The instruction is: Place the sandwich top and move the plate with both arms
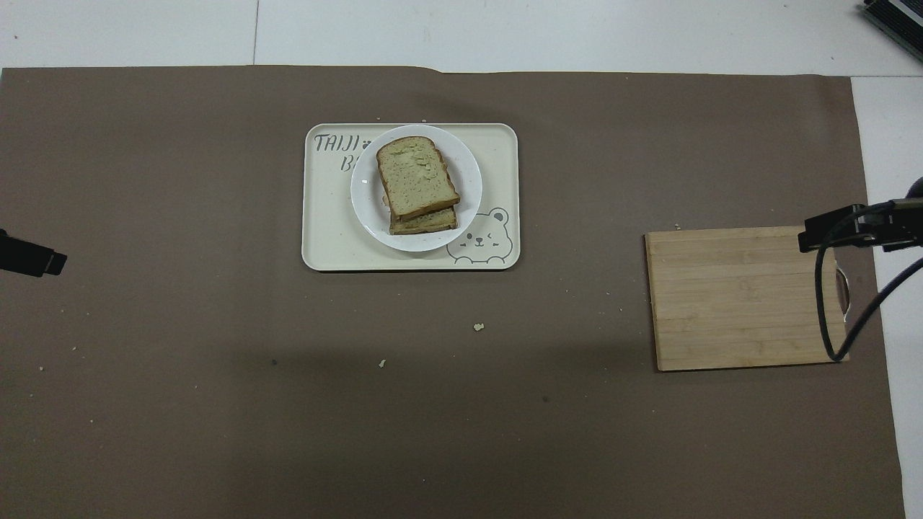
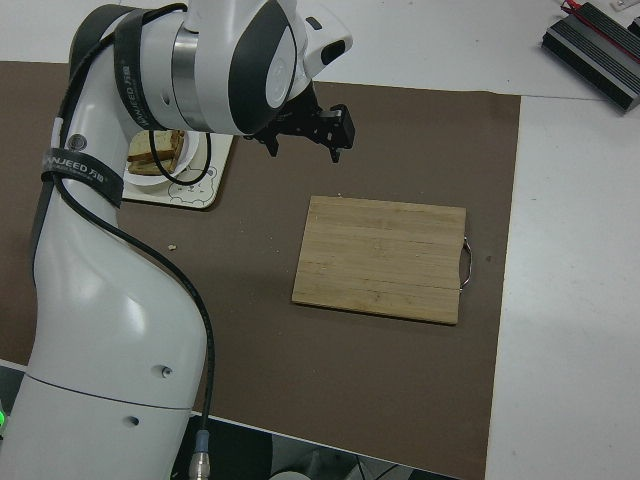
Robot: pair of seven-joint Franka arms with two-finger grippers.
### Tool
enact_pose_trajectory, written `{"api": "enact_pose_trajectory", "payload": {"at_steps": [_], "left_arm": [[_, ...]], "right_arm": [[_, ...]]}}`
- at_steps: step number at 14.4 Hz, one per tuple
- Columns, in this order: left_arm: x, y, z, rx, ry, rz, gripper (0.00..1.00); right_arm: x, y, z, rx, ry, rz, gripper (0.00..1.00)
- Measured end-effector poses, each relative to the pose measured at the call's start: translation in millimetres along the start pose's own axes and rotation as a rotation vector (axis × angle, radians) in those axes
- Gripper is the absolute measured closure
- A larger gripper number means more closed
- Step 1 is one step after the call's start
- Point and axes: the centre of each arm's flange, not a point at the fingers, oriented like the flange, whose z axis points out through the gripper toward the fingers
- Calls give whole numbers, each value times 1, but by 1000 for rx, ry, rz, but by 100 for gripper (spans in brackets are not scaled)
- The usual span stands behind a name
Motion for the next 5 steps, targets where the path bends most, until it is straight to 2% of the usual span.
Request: {"api": "enact_pose_trajectory", "payload": {"at_steps": [5], "left_arm": [[-2, -4, 0, 1, 0, -9, 0]], "right_arm": [[0, 0, 0, 0, 0, 0, 0]]}}
